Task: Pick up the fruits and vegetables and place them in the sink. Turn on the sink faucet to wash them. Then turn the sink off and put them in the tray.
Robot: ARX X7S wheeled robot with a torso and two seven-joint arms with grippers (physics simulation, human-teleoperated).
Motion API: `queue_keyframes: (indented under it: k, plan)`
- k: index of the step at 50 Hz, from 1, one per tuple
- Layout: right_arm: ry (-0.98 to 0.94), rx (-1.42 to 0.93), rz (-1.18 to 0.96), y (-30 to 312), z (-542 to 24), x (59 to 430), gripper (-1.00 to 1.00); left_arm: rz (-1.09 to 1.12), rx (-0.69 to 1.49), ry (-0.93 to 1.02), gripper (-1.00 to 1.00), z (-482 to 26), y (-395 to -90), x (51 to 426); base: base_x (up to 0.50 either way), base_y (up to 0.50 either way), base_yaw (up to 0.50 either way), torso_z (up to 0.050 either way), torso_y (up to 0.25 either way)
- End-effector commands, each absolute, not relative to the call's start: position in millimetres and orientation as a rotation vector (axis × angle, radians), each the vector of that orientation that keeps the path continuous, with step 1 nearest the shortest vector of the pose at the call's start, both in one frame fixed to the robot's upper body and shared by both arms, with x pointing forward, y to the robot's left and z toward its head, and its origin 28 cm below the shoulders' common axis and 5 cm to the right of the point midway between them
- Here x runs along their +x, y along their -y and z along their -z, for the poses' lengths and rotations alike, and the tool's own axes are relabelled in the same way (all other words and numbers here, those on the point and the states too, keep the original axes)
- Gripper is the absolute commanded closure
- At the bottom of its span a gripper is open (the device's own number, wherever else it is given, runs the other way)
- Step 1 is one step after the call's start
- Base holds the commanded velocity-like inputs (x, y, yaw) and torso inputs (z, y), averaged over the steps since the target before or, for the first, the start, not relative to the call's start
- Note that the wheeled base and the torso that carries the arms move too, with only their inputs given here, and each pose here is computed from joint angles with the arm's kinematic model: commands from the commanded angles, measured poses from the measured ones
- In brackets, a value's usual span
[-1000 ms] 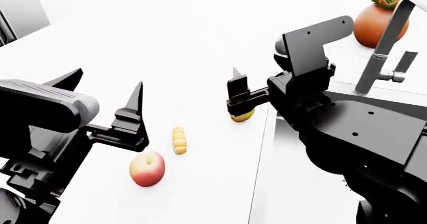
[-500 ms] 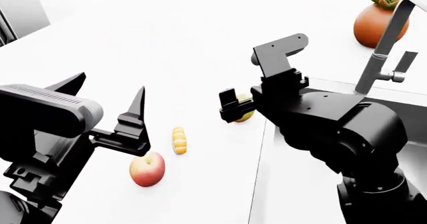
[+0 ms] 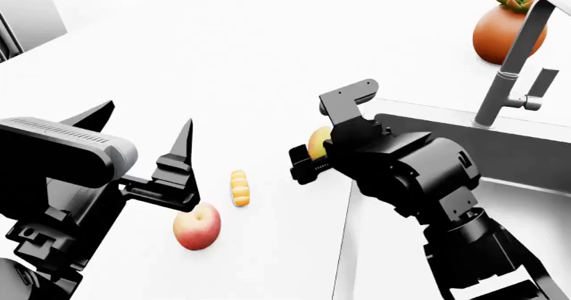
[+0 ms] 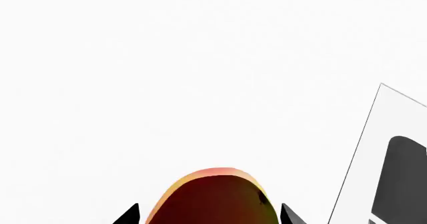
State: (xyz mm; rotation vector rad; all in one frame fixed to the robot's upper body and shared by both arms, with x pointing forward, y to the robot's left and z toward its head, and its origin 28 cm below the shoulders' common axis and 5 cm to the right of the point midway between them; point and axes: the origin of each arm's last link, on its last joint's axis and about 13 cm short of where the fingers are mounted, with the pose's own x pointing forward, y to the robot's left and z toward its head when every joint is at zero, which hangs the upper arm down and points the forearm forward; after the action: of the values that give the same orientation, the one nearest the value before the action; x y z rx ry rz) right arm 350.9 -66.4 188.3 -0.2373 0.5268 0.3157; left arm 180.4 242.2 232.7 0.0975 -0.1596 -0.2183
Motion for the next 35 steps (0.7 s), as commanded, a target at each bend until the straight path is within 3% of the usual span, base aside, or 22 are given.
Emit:
queue_keyframes:
  k: [1,2,13,23,35]
  plan:
    - [-0.611,-0.275,-0.306,66,-167,359,-1.00,0.217,0.098,0.156,-1.00,-231,-243,180,0.00,0.00,0.00,0.000,0.000]
    - [-0.619,-0.281,-0.308,65,-166,358,1.00,0.217,0.098,0.156,-1.00,-231,-243,180,0.00,0.00,0.00,0.000,0.010]
    - [-0.479,-0.281,-0.266,76,-207,343,1.00,0.276,0.152,0.113,-1.00,-226,-241,160,0.00,0.00,0.00,0.000,0.000]
    - [-0.411,-0.274,-0.239,84,-227,335,1.00,0.450,0.085,-0.114,-1.00,-211,-237,136,0.00,0.00,0.00,0.000,0.000]
    - [-0.352,-0.275,-0.228,85,-245,332,1.00,0.439,0.096,-0.223,-1.00,-184,-237,144,0.00,0.00,0.00,0.000,0.000]
